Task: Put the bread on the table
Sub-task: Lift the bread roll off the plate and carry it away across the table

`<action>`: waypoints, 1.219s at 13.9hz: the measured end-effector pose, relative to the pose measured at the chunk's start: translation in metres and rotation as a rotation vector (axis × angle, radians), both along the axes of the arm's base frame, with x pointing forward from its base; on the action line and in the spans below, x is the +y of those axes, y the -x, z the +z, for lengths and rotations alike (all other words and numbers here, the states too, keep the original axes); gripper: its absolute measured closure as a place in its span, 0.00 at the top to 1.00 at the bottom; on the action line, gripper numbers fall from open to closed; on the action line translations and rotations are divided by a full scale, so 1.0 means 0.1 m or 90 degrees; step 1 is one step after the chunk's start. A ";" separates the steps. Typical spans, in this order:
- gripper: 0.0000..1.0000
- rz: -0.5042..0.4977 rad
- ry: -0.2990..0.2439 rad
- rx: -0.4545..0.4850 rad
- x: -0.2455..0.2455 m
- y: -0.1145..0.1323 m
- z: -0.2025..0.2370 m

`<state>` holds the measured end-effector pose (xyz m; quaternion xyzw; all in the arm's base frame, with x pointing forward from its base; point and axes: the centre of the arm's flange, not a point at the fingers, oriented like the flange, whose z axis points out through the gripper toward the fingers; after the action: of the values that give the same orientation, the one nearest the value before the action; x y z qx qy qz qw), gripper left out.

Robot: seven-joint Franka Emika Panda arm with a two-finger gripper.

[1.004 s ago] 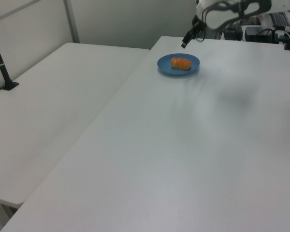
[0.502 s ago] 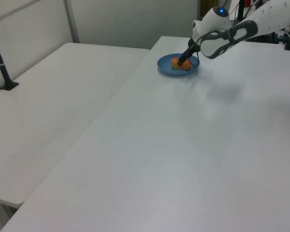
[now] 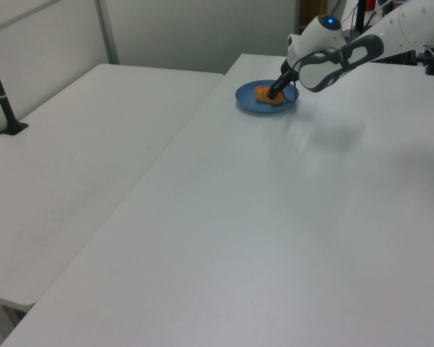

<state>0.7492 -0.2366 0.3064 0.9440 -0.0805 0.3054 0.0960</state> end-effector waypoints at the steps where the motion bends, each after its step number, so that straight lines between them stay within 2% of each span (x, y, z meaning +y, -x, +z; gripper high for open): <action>1: 0.23 -0.001 0.000 -0.005 0.00 -0.01 0.04; 2: 0.13 -0.002 0.000 -0.019 0.02 -0.02 0.18; 4: 0.10 0.002 -0.001 -0.048 0.11 0.01 0.62; 6: 0.10 0.020 -0.024 -0.030 0.40 0.18 1.22; 9: 0.10 0.064 -0.080 0.088 0.99 0.55 1.99; 10: 0.10 0.096 -0.102 0.155 1.35 0.81 2.31; 11: 0.10 0.116 -0.113 0.198 1.57 0.97 2.46; 13: 0.09 0.181 -0.130 0.300 2.23 1.36 2.65; 14: 0.09 0.208 -0.133 0.327 2.49 1.50 2.67; 16: 0.09 0.280 -0.127 0.383 3.18 1.87 2.57; 17: 0.09 0.323 -0.113 0.413 3.65 2.11 2.45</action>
<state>0.5385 0.1286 0.5514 0.9856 0.1630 -0.0017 -0.0438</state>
